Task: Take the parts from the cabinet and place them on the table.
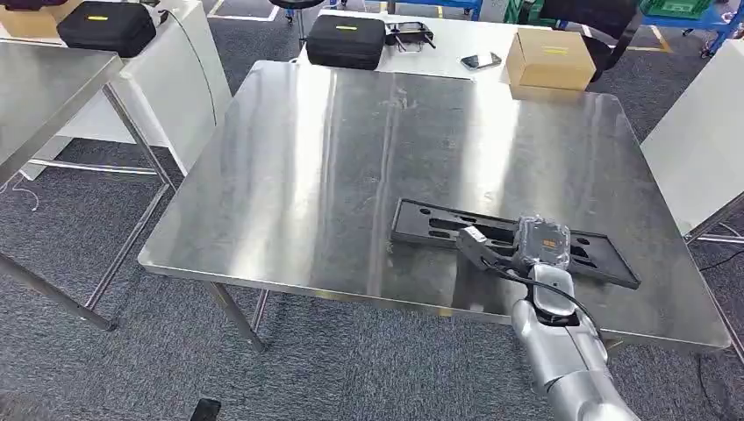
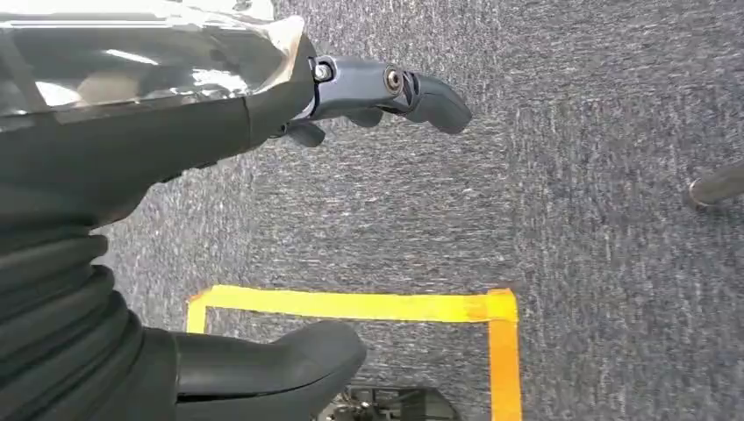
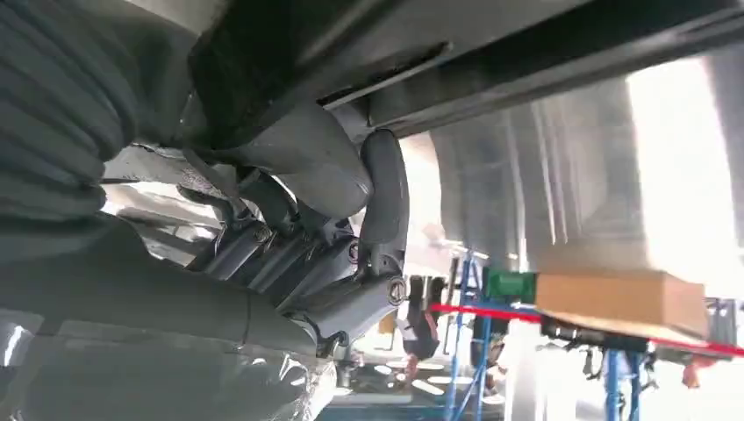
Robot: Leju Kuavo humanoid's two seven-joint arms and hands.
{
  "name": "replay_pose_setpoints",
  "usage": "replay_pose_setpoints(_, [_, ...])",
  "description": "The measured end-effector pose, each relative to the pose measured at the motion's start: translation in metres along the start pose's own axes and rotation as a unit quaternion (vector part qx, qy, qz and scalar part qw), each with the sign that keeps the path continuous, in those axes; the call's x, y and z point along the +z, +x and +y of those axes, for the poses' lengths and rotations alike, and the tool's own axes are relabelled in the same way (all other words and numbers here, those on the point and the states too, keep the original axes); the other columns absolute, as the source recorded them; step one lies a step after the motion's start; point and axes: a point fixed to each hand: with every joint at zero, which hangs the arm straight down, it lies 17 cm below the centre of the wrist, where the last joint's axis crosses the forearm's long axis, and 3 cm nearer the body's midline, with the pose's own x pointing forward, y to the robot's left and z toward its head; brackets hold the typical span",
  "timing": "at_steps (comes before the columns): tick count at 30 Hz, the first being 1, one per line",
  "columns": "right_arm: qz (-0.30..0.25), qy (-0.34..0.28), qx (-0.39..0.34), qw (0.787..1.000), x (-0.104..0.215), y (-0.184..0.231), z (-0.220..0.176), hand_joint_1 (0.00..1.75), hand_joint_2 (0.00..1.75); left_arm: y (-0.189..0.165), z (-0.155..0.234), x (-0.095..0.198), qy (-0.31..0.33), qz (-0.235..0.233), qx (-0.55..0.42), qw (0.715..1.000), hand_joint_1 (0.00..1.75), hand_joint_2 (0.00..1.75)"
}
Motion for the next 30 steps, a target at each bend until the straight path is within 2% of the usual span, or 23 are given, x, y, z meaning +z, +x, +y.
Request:
replay_pose_setpoints(6, [0.021,-0.045,0.002,0.999,0.006,-0.034,-0.02,1.75,1.75,-0.005,-0.002,0.002,-0.004,-0.002,-0.012,1.0,0.0,1.75])
replay_pose_setpoints(9, [0.037,-0.102,0.021,0.994,0.004,-0.063,-0.061,1.75,1.75,-0.004,-0.002,0.002,-0.006,-0.006,-0.021,1.0,0.0,1.75])
replay_pose_setpoints(15, [0.066,-0.152,0.048,0.985,-0.004,-0.123,-0.122,1.75,1.75,-0.005,-0.003,0.003,-0.007,-0.008,-0.026,1.0,0.0,1.75])
replay_pose_setpoints(21, [0.081,-0.177,0.061,0.979,-0.003,-0.146,-0.144,1.75,1.75,-0.003,-0.008,0.004,-0.014,-0.01,-0.03,0.999,0.0,1.75])
replay_pose_setpoints(30, [0.103,-0.224,0.07,0.967,0.003,-0.202,-0.181,1.75,1.75,0.0,-0.014,0.005,-0.019,-0.013,-0.04,0.999,0.0,1.75])
